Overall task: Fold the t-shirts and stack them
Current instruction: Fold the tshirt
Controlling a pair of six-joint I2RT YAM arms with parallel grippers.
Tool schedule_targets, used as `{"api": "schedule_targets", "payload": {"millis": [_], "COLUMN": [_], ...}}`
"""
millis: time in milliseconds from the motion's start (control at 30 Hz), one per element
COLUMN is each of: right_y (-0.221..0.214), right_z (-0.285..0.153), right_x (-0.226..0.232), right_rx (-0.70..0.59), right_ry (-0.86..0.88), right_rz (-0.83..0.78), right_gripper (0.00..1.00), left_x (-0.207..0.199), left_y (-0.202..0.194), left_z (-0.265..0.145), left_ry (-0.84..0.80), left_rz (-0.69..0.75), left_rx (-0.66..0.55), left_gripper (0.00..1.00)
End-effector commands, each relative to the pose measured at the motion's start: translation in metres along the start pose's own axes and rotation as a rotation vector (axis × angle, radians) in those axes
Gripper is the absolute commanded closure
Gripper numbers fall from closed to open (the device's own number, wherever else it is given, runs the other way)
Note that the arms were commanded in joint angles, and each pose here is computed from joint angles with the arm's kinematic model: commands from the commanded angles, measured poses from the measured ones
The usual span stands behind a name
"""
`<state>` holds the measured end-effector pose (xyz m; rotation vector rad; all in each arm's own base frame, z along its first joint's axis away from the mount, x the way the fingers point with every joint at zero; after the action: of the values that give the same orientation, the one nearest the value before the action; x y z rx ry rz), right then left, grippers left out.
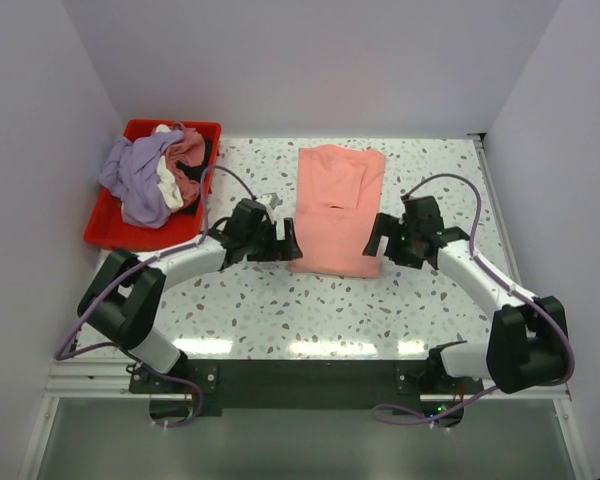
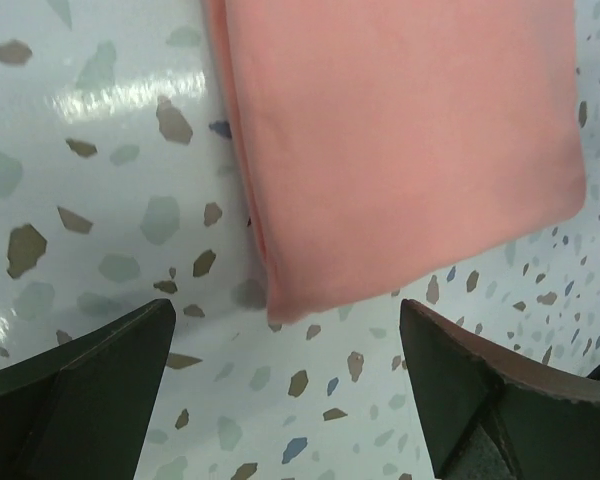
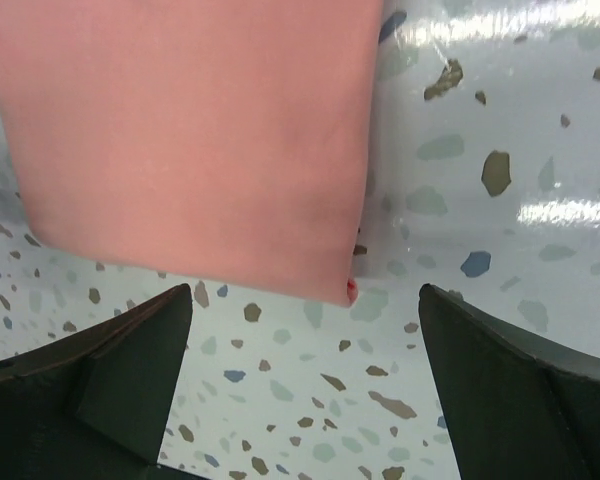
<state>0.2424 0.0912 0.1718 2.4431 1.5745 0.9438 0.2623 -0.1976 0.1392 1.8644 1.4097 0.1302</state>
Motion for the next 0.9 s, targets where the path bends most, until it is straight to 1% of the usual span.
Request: {"api": "schedule_targets", "payload": {"millis": [0,33,200,300,333,400,433,767,800,867], "right_y": [-0.011,-0.014,-0.024,-0.025,-0.024,-0.026,-0.026,-0.029,-0.029,-0.030], "right_z": [-0.004,-0.003,0.003,0.004,0.005,0.006,0.006,0.013,0.013,0.015], "right_x": [-0.004,-0.006,-0.013,-0.014,-0.013,-0.014,-0.015,-0.017,-0.018,-0.018], "right_rx": [0.033,0.043,0.068,0.064,0.061,0.066,0.067,0.087,0.086,0.096], "right_ry": [0.050,0.043,0.029,0.036,0.039,0.038,0.036,0.032,0.028,0.030], "right_rz": [-0.002,-0.002,0.020,0.025,0.029,0.033,0.036,0.036,0.036,0.040], "right_gripper": [0.01,0.01,0.01,0.01,0.01,0.01,0.01,0.01,0.01,0.01], "left_x": [-0.006,-0.005,-0.012,-0.015,-0.014,-0.016,-0.014,-0.008,-0.007,-0.007], "left_y": [-0.003,-0.006,-0.016,-0.022,-0.026,-0.028,-0.030,-0.038,-0.039,-0.039], "left_z": [0.000,0.003,0.010,0.016,0.020,0.022,0.025,0.031,0.032,0.033], "left_ry": [-0.053,-0.057,-0.080,-0.080,-0.076,-0.070,-0.057,0.023,0.028,0.026], "left_rz": [-0.029,-0.032,-0.022,-0.021,-0.021,-0.017,-0.016,-0.026,-0.025,-0.023], "left_rx": [-0.057,-0.046,-0.018,0.006,0.021,0.036,0.046,0.071,0.077,0.083], "left_gripper": [0.01,0.06,0.19,0.33,0.40,0.46,0.50,0.63,0.69,0.75]}}
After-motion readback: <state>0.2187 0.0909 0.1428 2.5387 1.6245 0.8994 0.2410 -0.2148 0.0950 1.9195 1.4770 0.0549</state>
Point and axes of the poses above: each gripper's point midway between its finger pads, its own z axis out along the fingers, its own x axis along the line the jaws close on, y = z × x, the point moved 10 cm from there along -z, back along the fingers, and after that the axes turned 12 degrees about z, right-handed, at the moved point
